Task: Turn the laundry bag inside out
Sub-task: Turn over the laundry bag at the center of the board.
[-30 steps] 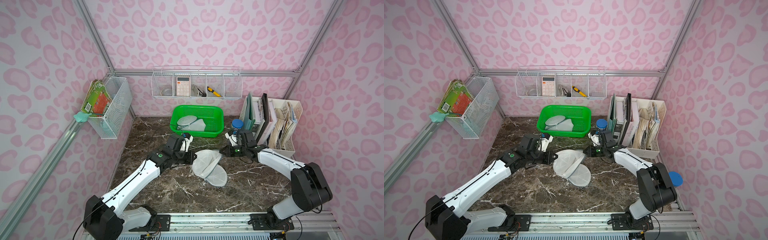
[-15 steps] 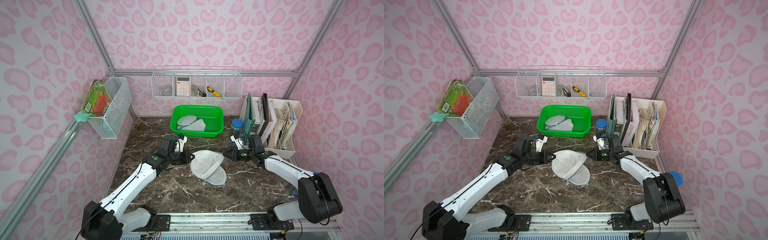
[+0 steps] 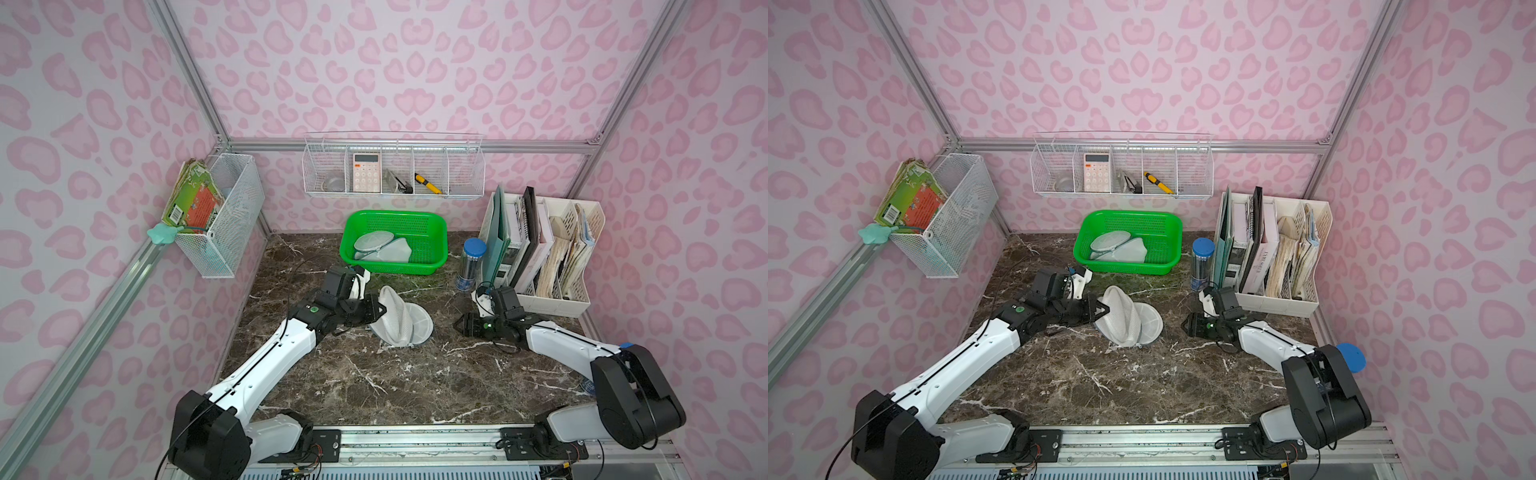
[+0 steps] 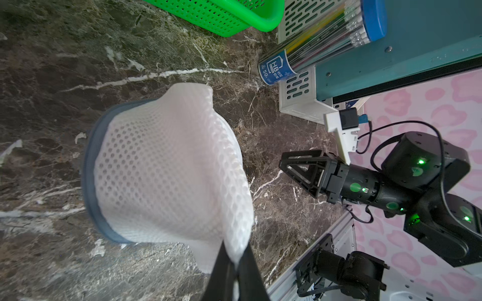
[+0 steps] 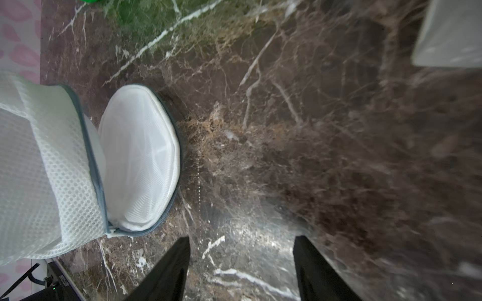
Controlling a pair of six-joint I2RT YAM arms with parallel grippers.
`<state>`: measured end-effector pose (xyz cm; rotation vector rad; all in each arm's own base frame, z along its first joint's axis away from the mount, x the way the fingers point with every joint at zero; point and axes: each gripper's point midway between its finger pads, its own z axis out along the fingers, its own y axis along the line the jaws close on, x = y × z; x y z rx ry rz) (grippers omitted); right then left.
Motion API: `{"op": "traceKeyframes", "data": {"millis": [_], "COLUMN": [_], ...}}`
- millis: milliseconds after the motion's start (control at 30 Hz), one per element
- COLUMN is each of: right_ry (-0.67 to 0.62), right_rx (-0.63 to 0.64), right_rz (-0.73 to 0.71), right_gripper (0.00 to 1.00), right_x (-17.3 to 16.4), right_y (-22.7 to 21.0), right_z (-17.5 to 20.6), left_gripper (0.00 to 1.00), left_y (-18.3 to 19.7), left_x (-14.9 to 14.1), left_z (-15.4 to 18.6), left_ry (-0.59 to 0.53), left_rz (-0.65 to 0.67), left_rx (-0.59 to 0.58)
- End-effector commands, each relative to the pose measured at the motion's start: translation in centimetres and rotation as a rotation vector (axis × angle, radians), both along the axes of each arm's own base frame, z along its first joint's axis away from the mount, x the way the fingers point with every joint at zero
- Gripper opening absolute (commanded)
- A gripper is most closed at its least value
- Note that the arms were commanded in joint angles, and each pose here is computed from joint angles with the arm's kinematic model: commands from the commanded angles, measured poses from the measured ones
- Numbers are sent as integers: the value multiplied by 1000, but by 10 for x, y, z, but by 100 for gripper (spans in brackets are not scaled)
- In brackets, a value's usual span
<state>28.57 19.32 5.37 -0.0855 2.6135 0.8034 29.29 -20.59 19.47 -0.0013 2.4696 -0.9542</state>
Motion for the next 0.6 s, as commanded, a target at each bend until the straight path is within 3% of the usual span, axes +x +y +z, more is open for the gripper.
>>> {"op": "traceKeyframes", "data": {"millis": [0, 167, 567], "right_ry": [-36, -33, -61], "right_rx": [19, 46, 34], "right_rz": [12, 34, 120], "right_gripper": [67, 70, 71], "right_x": [4, 5, 48], "right_y": [19, 39, 78], "right_z": [3, 0, -4], "left_gripper": [0, 0, 0], "left_y": [-2, -7, -18], "left_x": [1, -1, -17], "left_z": [7, 16, 22], "left_ry": [-15, -25, -34], "left_rz": [-8, -36, -167], "left_rx": [-12, -36, -45]}}
